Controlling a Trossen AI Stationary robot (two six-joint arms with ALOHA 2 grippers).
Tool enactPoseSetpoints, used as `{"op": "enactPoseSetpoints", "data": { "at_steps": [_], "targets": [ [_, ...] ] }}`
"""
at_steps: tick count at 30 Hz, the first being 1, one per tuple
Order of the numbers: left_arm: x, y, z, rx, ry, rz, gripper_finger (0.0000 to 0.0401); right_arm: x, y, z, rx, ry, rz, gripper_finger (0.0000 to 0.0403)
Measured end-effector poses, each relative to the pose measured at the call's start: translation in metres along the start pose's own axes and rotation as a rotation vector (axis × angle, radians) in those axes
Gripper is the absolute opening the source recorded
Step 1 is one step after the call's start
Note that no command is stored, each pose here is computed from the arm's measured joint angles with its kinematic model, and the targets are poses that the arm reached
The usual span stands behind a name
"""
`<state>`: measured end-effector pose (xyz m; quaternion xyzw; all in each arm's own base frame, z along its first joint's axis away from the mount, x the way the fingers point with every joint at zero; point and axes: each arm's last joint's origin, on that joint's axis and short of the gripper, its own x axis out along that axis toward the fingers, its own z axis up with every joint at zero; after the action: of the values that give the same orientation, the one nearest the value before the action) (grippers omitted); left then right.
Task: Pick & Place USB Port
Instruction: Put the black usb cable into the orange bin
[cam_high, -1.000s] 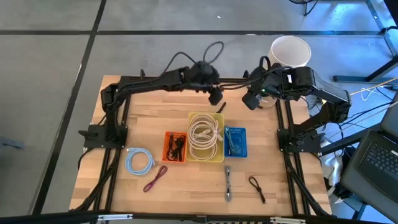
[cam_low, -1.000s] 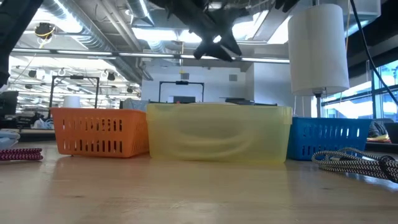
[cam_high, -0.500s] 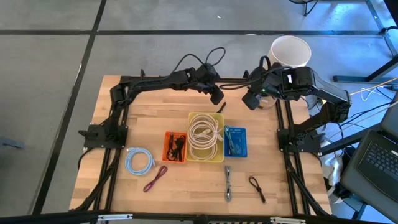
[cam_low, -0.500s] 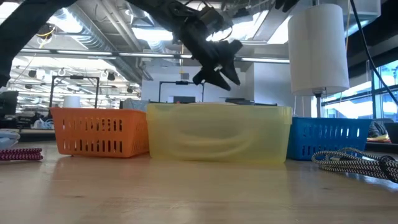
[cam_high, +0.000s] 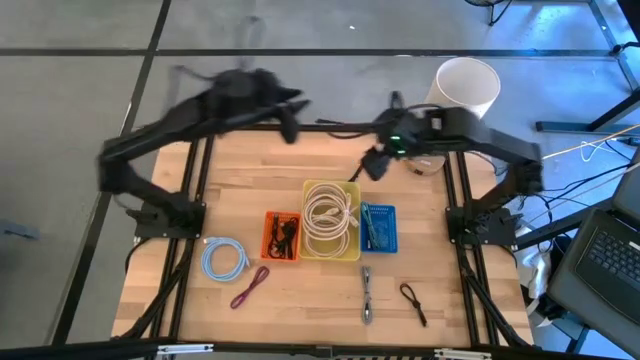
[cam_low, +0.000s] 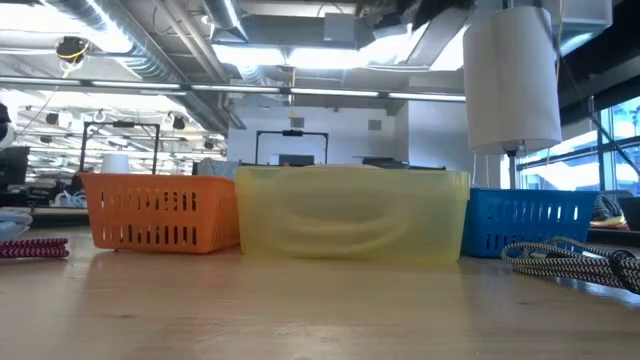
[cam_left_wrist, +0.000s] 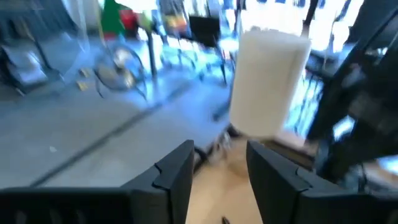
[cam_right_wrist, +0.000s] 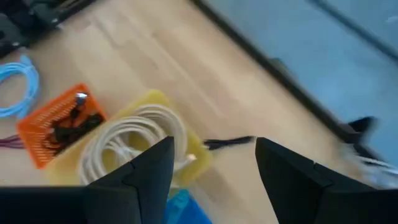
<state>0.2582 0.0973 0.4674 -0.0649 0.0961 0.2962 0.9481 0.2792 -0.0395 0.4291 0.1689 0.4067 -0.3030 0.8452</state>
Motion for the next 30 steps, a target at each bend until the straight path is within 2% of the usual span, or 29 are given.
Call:
{"op": "enactPoseSetpoints", "data": {
  "at_steps": [2,7,11,15,21,26,30],
  "targets": [
    [-0.033,0.005,0.003,-0.019,-0.044,0.025,0.0137,0.024,0.004,0.007,0.018,0.038,-0.02,0.023],
    [-0.094,0.016,-0.009,-0.043,-0.094,0.113,0.0133,0.083,-0.008,0.024,0.091,0.141,-0.097,0.023],
    [-0.13,0.027,-0.025,-0.066,-0.131,0.13,0.0134,0.118,-0.014,0.03,0.141,0.201,-0.109,0.023],
    [-0.147,0.036,-0.044,-0.096,-0.134,0.113,0.0134,0.15,-0.016,0.03,0.204,0.266,-0.135,0.023],
    [-0.161,0.043,-0.064,-0.1,-0.115,0.076,0.0132,0.182,-0.019,0.022,0.279,0.327,-0.215,0.023],
    [-0.169,0.048,-0.073,-0.044,-0.082,0.094,0.0134,0.206,-0.033,-0.01,0.422,0.419,-0.342,0.023],
    [-0.174,0.051,-0.075,0.003,-0.081,0.108,0.0133,0.227,-0.039,-0.035,0.579,0.42,-0.272,0.023]
  ]
}}
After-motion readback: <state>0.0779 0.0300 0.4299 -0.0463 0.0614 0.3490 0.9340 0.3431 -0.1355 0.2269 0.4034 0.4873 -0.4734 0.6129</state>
